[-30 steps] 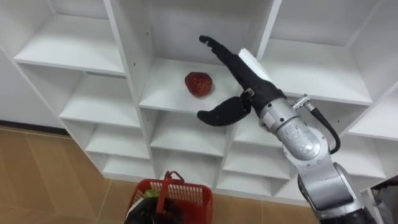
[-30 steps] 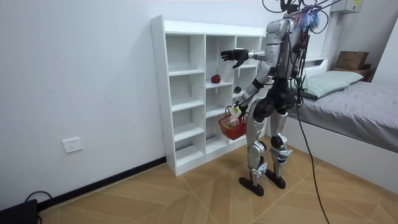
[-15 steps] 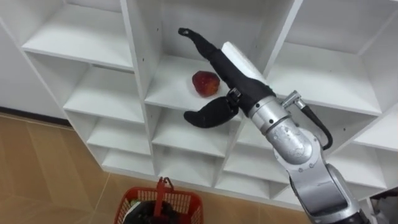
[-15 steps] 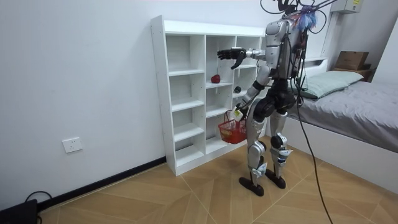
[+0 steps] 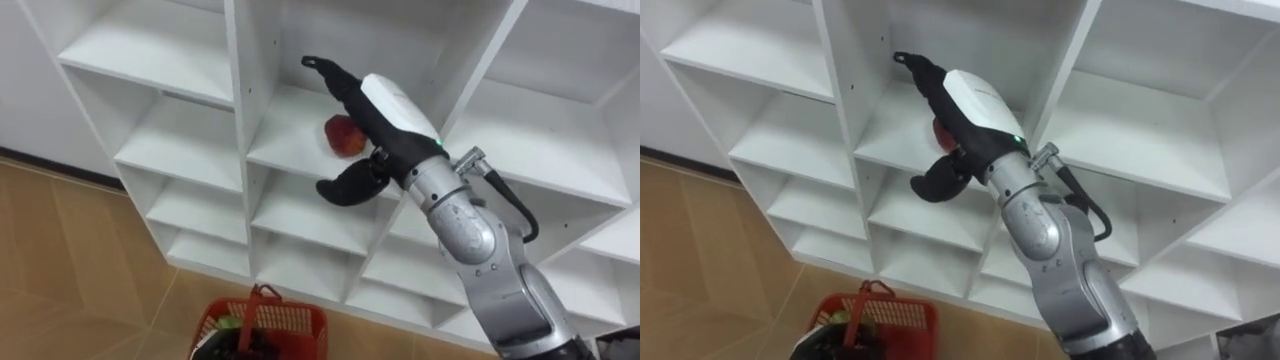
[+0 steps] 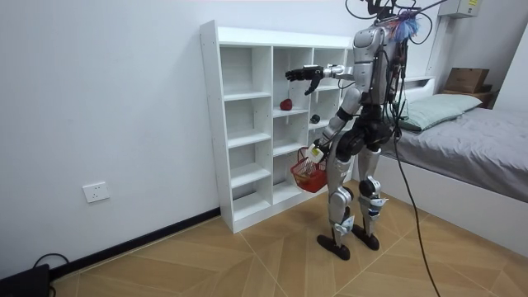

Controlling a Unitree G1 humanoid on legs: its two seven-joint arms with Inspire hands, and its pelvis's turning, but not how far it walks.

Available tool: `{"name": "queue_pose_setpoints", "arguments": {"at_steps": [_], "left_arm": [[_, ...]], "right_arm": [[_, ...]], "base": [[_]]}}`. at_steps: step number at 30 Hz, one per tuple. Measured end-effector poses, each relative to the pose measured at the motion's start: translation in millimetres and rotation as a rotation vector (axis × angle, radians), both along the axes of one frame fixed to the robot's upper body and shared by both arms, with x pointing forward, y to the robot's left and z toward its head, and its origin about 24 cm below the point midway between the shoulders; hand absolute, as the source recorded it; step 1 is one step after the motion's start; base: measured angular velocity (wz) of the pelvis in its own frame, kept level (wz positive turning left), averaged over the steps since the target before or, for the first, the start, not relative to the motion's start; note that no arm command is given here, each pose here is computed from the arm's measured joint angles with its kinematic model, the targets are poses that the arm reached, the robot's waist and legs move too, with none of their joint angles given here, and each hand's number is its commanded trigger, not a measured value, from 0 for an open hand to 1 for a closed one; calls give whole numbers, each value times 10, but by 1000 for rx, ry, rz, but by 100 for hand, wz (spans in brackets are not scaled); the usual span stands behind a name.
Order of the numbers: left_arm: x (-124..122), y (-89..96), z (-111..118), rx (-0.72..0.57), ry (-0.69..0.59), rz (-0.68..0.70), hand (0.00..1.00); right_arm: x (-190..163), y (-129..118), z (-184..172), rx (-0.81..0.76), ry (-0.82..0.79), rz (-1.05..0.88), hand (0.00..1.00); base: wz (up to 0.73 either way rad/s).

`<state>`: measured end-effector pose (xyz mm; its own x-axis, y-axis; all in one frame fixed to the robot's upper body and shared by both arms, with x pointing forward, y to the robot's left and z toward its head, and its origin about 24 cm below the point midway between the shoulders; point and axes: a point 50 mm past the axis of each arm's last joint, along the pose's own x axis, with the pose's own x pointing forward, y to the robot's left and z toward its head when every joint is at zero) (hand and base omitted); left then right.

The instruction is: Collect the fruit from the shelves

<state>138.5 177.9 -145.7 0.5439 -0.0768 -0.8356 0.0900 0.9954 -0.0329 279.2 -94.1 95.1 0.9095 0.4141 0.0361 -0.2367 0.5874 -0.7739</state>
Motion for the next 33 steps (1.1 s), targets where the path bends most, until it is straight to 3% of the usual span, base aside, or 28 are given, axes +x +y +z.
{"name": "queue_pose_setpoints", "arguments": {"at_steps": [8, 33], "left_arm": [[-33, 54, -6, 14, 8, 6, 100], [-81, 122, -8, -7, 20, 1, 100]], "right_arm": [[81, -119, -169, -25, 54, -81, 0], [257, -323, -126, 23, -6, -226, 0]], "base": [[9], [1]]}}
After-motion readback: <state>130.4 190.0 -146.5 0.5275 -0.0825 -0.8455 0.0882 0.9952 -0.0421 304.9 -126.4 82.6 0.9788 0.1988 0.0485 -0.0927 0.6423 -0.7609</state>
